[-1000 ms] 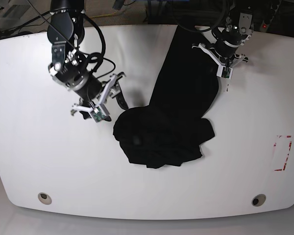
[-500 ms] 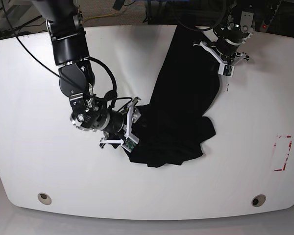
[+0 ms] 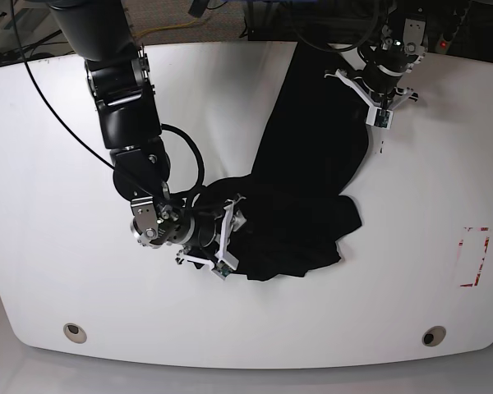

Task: Fold the T-shirt properly
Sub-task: 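Grasp the shirt edges with both grippers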

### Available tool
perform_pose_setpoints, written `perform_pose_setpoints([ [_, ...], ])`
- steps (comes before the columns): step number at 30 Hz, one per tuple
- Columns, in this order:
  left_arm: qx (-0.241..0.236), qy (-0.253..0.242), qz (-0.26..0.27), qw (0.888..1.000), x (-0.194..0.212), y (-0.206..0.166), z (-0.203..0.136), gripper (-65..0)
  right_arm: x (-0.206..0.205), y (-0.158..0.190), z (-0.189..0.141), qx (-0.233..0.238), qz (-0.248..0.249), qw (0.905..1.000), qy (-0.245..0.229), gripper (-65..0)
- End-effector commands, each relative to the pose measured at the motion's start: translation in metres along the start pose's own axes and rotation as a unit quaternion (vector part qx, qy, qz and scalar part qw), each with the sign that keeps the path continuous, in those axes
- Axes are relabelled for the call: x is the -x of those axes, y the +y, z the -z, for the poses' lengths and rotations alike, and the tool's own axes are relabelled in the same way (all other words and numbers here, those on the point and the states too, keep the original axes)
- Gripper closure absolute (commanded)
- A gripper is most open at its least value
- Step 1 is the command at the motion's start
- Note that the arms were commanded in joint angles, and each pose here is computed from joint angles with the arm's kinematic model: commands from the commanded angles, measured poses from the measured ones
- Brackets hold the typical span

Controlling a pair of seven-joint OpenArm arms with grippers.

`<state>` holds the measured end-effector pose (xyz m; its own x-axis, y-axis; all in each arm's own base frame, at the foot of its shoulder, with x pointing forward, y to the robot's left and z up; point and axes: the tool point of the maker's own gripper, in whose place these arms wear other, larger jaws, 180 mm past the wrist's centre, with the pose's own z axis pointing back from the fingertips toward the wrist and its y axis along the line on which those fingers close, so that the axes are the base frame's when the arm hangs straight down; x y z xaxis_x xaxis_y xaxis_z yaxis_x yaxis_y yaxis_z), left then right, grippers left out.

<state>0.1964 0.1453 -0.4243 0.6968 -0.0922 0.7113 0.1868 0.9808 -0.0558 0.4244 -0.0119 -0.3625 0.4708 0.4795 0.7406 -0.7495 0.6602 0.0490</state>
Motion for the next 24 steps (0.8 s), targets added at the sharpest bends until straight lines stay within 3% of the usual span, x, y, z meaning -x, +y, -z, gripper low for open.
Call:
perform_pose_setpoints([
  [1, -0.005, 0.027, 0.005, 1.0, 0.013, 0.002, -0.003, -3.6, -0.021, 0.001, 0.0, -0.006, -0.015, 0.9996, -0.021, -47.9],
  [15, -0.005, 0.026, 0.006, 1.0, 0.012, 0.002, -0.003, -3.6, -0.019, 0.023, 0.019, -0.03, 0.01, 0.9989, -0.034, -44.9],
  [17, -0.005, 0.026, 0.006, 1.0, 0.012, 0.002, -0.003, -3.6, -0.022, 0.027, 0.021, -0.033, 0.012, 0.9985, -0.042, -40.3],
  [22, -0.006, 0.029, 0.014, 0.999, 0.013, 0.006, -0.004, -3.6, -0.025, 0.03, 0.022, -0.037, 0.015, 0.9977, -0.055, -20.9],
  [24, -0.006, 0.029, 0.015, 0.999, 0.013, 0.007, -0.004, -3.6, -0.026, 0.03, 0.022, -0.036, 0.016, 0.9975, -0.058, -20.1],
])
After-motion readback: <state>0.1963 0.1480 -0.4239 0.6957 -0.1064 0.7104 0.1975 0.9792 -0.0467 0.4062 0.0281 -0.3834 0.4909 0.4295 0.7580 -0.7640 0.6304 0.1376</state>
